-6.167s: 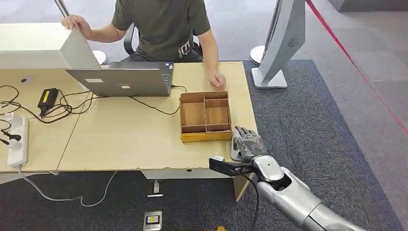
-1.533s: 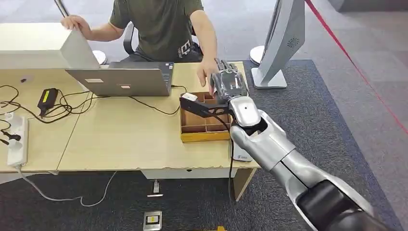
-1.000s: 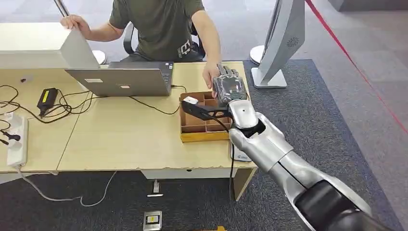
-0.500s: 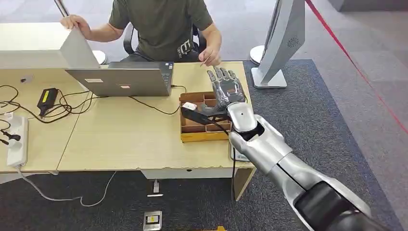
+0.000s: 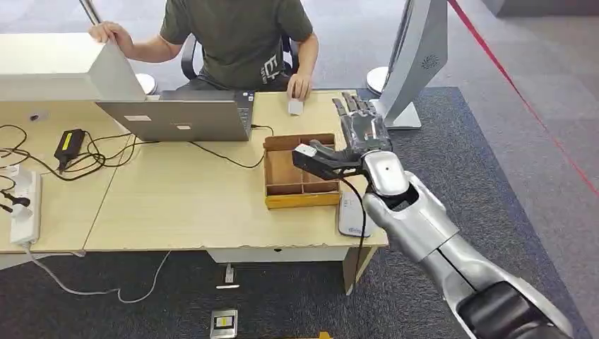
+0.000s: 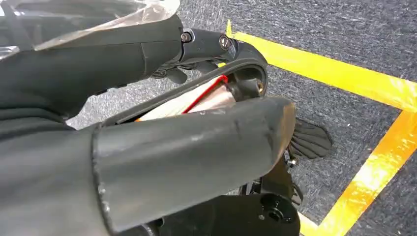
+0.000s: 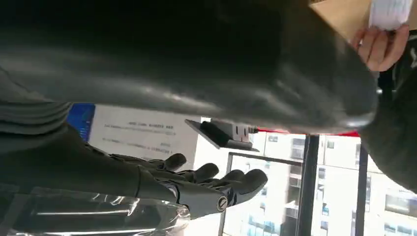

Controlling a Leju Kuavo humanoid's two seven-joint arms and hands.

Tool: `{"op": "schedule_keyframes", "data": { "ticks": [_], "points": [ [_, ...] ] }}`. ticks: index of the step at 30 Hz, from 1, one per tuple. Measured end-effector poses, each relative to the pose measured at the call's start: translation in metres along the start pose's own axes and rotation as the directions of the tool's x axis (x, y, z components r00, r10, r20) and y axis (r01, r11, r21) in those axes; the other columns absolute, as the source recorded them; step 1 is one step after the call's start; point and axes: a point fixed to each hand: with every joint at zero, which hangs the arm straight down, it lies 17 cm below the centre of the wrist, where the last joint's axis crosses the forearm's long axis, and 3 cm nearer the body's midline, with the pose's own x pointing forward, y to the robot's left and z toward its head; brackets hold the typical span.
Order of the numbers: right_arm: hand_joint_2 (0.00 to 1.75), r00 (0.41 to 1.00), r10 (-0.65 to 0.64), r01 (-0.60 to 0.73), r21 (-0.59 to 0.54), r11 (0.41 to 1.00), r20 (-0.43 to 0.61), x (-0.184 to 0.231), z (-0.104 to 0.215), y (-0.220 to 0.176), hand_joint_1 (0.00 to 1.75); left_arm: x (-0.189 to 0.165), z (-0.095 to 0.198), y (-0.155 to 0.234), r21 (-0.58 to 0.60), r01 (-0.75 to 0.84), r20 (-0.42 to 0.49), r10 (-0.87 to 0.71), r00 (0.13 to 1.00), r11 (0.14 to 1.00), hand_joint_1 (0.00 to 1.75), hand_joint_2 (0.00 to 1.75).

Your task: Pass the card to the sensor for recognition and then transmit it.

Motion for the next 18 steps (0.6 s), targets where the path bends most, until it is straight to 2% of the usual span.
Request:
{"op": "schedule_keyframes", "data": {
  "ticks": [3, 9, 14, 18],
  "points": [
    [0.00, 1.000, -0.019, 0.019, -0.005, 1.000, -0.016, -0.017, 0.007, -0.002, 0.00, 0.002, 0.000, 0.000, 0.001, -0.003, 0.009, 0.003, 1.000, 1.000, 0.00, 0.00],
    [0.00, 0.991, -0.127, 0.130, 0.055, 0.990, -0.046, -0.053, 0.041, 0.016, 0.00, 0.005, 0.000, 0.001, 0.004, -0.005, 0.031, 0.005, 0.999, 1.000, 0.00, 0.00],
    [0.00, 0.945, -0.290, 0.311, 0.137, 0.941, -0.149, -0.089, 0.081, 0.019, 0.00, 0.008, 0.000, 0.001, -0.005, 0.007, 0.052, -0.007, 0.999, 1.000, 0.00, 0.00],
    [0.00, 0.942, -0.302, 0.318, 0.106, 0.942, -0.146, -0.106, 0.108, 0.002, 0.00, 0.012, 0.000, 0.003, -0.002, -0.002, 0.071, 0.002, 0.998, 1.000, 0.00, 0.00]
  ]
}}
